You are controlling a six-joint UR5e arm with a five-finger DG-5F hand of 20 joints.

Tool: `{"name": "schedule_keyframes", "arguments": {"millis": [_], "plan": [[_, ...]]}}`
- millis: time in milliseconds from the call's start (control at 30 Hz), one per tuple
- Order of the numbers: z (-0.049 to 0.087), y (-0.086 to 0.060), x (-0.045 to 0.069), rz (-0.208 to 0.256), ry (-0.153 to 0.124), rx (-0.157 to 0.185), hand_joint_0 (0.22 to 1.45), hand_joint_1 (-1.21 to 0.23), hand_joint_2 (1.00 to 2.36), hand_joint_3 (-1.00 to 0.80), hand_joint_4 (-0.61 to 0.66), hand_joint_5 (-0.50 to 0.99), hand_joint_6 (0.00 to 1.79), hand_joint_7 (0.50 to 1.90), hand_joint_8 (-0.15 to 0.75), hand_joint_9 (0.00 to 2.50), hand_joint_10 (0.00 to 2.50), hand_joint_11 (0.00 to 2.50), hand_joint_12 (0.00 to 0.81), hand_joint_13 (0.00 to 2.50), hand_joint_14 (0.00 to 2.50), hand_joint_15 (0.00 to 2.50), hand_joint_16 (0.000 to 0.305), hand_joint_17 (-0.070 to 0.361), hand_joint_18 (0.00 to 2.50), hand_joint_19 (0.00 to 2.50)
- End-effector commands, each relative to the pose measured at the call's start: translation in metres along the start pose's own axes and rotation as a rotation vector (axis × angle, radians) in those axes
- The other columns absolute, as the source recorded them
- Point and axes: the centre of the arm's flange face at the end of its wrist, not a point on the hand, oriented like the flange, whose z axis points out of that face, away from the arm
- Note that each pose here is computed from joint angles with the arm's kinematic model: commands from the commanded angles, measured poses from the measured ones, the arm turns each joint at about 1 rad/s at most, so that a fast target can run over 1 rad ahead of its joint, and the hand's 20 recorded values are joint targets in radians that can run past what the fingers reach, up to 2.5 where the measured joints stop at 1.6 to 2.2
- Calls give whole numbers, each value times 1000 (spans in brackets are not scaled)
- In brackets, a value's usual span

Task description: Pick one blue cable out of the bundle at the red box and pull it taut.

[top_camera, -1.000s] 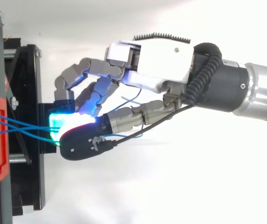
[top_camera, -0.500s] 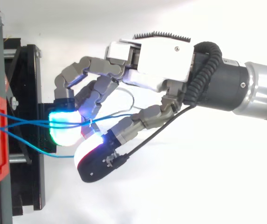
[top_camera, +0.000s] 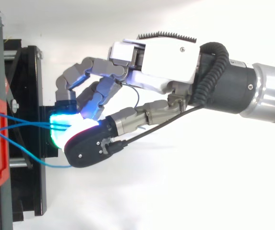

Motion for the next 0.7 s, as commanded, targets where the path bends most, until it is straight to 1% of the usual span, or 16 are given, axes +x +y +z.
{"name": "schedule_keyframes", "arguments": {"millis": [0,33,67,133,267,300,367,433,467,533,567,633,667], "plan": [[0,0,0,0,-1,0,591,-606,1013,-284,151,-145,882,1123,347,1087,12,1263,384,792,19,574,51,114,646,508],[0,0,1,0,0,0,591,-608,1013,-259,157,-141,887,1115,358,1101,11,1262,392,800,20,570,53,119,662,493],[0,0,0,0,-1,0,595,-618,1012,-243,164,-136,888,1107,375,1114,10,1250,402,813,18,568,55,123,685,486],[0,0,0,0,-1,0,595,-639,1012,-194,178,-129,890,1135,385,1147,8,1263,412,842,19,559,57,128,721,467],[0,0,1,0,-1,0,595,-692,1014,-152,190,-123,892,1151,390,1191,7,1302,411,875,20,564,56,127,752,453],[0,0,0,0,-1,0,602,-734,1015,-142,192,-122,893,1153,387,1192,7,1310,408,876,18,565,56,125,749,459],[0,0,0,-2,-1,0,608,-754,1016,-137,188,-123,893,1162,383,1191,8,1310,405,875,19,571,55,123,750,452],[0,0,0,-2,-3,0,625,-827,1019,-121,188,-127,895,1191,370,1180,10,1323,392,869,21,576,52,118,736,454],[0,0,0,-2,-1,0,628,-838,1019,-118,185,-128,895,1195,373,1180,10,1321,390,868,20,580,52,117,735,455],[0,0,1,-1,0,0,656,-899,1021,-125,145,-132,896,1244,352,1158,12,1329,380,853,21,588,50,112,719,457],[0,0,0,-2,-1,0,659,-904,1021,-127,138,-132,895,1250,347,1156,12,1330,380,853,22,579,50,112,719,449],[0,0,0,-2,-1,0,727,-980,1018,-231,99,-139,904,1253,343,1131,11,1323,374,845,22,577,49,111,710,415],[0,0,0,-3,-1,0,736,-981,1016,-258,88,-140,906,1235,340,1128,11,1319,371,843,22,569,49,111,710,416]]}}
